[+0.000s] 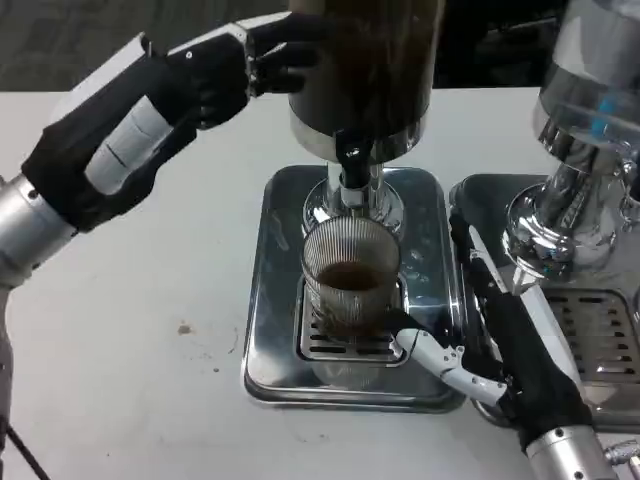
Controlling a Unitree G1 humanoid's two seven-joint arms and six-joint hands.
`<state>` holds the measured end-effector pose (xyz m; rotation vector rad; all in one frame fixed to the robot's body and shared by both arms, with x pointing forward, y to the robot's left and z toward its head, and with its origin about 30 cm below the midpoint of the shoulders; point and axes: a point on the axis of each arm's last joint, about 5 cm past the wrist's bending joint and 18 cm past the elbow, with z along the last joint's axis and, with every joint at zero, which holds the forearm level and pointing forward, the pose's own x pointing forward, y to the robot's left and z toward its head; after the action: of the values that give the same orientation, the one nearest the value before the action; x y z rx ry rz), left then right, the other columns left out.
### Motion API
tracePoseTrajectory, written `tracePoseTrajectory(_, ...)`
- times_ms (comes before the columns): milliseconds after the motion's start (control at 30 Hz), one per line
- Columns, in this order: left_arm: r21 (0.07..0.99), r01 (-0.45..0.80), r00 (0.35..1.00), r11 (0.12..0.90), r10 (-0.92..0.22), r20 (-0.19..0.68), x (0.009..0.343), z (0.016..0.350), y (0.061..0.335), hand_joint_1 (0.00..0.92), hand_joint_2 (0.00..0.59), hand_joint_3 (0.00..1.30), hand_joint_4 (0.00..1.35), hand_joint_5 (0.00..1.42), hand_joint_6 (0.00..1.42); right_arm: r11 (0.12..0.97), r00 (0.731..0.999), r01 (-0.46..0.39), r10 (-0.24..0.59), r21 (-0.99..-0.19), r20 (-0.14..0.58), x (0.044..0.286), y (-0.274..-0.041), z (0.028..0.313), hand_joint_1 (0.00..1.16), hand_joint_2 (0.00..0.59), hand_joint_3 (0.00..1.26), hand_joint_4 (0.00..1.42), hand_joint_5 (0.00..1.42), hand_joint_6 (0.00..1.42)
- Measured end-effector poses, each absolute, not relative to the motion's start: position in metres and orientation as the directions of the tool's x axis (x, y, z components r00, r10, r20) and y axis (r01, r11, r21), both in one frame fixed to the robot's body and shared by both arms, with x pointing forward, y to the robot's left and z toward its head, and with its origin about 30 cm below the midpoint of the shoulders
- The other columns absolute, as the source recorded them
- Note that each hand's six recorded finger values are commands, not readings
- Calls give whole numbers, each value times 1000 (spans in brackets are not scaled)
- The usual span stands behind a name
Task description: Grasp the cup under the faucet to collect the drink, then remove the cup.
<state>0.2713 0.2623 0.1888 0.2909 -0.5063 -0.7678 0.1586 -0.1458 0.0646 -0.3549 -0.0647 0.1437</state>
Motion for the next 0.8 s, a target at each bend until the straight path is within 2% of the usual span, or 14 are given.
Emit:
tracePoseTrajectory(233,428,551,675,716,-684,275,258,175,273,0,110,205,77,104,154,926,987,-131,157,-354,45,160,-147,65,616,230,0,0,0,0)
tracePoseTrajectory(800,424,543,740,725,-652,167,250,150,277,0,112,216,88,104,159,916,980,-166,195,-364,45,170,-144,64,613,218,0,0,0,0)
